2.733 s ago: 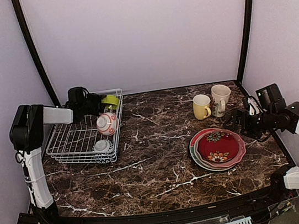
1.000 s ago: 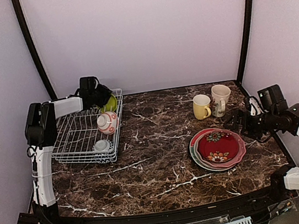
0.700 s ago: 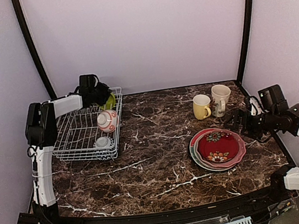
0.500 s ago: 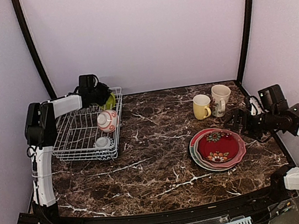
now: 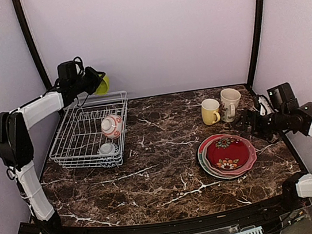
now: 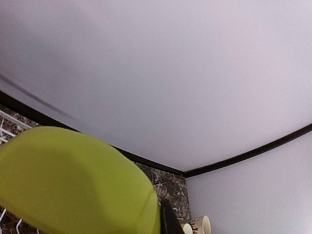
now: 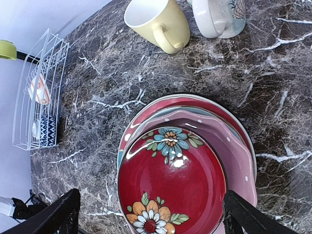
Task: Unload the mixed dishes from the dish rack
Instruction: Grab the bowl from the dish rack, then pass from the left arm to the right
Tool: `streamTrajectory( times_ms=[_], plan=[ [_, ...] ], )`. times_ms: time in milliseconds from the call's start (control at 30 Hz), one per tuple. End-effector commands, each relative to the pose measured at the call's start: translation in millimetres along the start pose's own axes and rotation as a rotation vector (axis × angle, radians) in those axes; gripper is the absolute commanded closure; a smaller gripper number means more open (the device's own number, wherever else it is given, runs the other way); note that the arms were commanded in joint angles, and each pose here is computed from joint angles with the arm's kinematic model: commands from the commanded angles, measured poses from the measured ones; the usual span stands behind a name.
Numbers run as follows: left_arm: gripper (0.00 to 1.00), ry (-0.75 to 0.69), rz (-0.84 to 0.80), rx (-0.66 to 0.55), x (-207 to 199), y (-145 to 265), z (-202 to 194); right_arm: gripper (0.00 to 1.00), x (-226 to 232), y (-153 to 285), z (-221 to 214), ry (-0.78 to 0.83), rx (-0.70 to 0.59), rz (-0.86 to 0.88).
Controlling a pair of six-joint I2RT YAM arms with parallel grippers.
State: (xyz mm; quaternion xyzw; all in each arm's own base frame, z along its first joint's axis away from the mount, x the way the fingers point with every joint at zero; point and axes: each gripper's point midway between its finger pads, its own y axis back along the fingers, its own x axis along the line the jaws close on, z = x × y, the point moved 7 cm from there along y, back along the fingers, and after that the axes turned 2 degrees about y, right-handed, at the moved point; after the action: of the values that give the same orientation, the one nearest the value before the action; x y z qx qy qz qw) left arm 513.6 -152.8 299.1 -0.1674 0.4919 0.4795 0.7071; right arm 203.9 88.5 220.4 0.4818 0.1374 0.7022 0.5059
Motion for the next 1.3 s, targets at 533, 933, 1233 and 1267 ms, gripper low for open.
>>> streamTrajectory(
  times_ms=[533, 933, 1233, 1267],
  plan=[
    [0.99, -1.225, -0.309, 0.396, -99.5, 120.8, -162.0, 0.01, 78.6, -25.1, 56.9, 0.160, -0.017, 0.277],
    [0.99, -1.674, -0.455, 0.502, -80.1, 152.4, -270.4, 0.01, 182.5, -86.8, 48.6, 0.205, 0.191, 0.596],
    [0.99, -1.735, -0.424, 0.587, -65.4, 143.7, -297.2, 0.01, 221.4, -110.3, 32.0, 0.202, 0.286, 0.731],
    [0.99, -1.737, -0.419, 0.590, -64.4, 143.0, -297.8, 0.01, 224.6, -110.1, 31.6, 0.206, 0.277, 0.749]
  ],
)
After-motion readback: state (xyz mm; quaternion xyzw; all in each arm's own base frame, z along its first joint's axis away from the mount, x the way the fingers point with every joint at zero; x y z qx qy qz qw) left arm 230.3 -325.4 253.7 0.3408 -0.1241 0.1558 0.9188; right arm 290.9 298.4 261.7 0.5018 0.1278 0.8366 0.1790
